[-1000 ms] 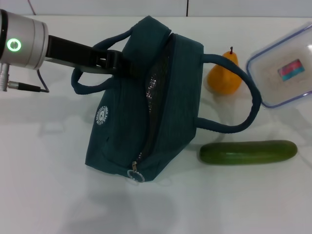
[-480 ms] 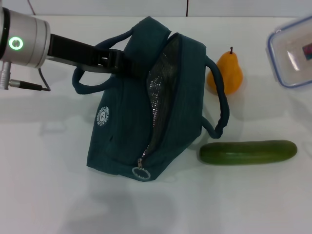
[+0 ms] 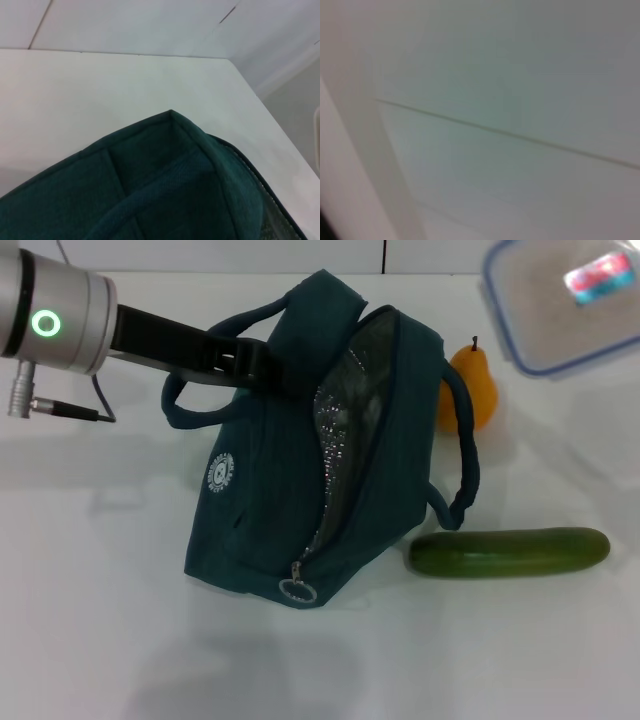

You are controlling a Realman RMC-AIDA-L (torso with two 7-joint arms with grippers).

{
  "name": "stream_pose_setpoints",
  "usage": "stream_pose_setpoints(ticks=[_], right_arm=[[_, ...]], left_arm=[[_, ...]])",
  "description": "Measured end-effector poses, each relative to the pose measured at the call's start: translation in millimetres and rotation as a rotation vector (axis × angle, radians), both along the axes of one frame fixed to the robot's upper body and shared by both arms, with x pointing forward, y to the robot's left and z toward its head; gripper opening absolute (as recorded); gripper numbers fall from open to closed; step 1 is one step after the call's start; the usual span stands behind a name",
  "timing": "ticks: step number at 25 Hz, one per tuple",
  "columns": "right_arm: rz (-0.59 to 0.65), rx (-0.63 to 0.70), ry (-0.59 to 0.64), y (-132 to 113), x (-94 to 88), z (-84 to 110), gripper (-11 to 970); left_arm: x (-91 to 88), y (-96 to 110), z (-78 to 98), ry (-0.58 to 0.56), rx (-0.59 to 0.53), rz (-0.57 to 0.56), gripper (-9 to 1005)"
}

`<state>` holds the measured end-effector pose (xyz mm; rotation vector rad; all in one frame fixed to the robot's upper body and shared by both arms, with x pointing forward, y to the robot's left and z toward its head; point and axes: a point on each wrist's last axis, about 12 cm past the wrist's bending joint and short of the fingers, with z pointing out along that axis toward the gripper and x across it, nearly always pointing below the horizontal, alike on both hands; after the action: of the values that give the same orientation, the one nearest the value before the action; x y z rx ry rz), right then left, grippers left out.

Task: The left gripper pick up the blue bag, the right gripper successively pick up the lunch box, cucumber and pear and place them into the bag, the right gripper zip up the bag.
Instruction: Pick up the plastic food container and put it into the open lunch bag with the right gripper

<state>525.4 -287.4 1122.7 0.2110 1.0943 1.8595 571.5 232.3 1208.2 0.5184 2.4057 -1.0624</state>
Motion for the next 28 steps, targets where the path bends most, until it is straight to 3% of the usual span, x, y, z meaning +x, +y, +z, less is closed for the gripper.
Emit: stream_pose_setpoints(ticks=[10,28], right_arm=[[0.144,-0.029,-0.006,43,27.2,13.6,97],[0.169,-0.291,0.09,76,52.4,0.1,97]], left_arm=[[-0.1,-11,0.7,-0.002,0.004,-0.041,61],[-0.8,-16,1.7,-0.019,-0.001,-0.073,61]])
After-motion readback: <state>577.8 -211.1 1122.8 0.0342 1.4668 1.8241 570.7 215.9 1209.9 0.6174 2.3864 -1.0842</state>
